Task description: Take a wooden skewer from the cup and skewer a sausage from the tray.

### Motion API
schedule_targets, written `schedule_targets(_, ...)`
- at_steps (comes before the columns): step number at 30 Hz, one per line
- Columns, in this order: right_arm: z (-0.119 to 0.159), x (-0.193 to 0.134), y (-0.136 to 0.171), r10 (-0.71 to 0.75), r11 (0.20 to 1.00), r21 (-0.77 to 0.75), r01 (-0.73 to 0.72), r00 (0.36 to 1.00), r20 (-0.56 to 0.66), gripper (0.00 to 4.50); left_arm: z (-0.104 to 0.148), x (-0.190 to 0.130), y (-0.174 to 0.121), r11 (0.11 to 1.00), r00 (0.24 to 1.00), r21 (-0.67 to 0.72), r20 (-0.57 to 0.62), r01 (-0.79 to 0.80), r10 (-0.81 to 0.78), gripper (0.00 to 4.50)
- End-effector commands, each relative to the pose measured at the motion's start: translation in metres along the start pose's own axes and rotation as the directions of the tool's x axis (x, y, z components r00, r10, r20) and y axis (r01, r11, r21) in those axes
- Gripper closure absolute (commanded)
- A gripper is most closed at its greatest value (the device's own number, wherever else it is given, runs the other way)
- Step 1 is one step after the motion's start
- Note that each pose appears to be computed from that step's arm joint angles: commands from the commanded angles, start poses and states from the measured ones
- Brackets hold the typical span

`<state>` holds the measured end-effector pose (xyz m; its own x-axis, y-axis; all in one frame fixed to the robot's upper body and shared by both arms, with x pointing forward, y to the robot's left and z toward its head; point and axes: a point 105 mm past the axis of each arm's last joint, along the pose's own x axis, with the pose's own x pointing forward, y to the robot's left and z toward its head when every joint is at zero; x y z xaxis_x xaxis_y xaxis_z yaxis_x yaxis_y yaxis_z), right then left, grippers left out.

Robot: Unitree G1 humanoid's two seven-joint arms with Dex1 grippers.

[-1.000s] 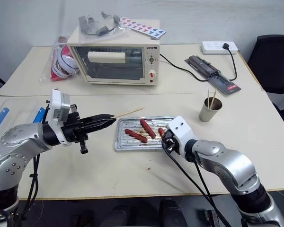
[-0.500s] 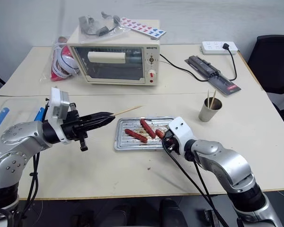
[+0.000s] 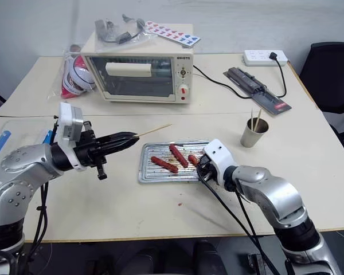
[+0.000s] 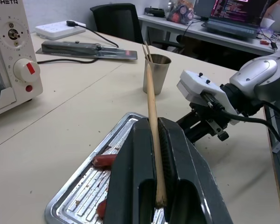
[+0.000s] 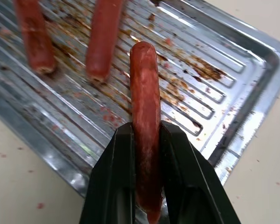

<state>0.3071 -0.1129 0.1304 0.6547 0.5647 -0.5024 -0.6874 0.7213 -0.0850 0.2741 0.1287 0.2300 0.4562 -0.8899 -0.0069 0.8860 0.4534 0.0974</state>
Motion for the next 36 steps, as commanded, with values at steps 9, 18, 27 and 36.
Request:
schedule_targets(9,0.06,-0.09,-0.019,0.406,0.904,-0.127,-0.408,0.913,-0.039,3.78,-0.005,-0.013,-0.01,0.975,0.97,0.051,-0.129,0.214,-0.206,4.5)
schedule_targets(18,0.065,-0.12,0.005,0.619,0.764,-0.152,-0.627,0.779,-0.103,3.78,-0.003,-0.003,-0.031,0.925,0.919,0.069,-0.16,0.375,-0.36,4.5)
schedule_targets(27,0.061,-0.123,0.017,0.658,0.726,-0.152,-0.67,0.742,-0.131,3.78,-0.002,0.0,-0.041,0.894,0.889,0.075,-0.173,0.442,-0.425,4.5)
schedule_targets(36,0.051,-0.123,0.026,0.673,0.702,-0.167,-0.692,0.722,-0.162,3.78,0.0,0.005,-0.04,0.888,0.884,0.081,-0.168,0.453,-0.435,4.5)
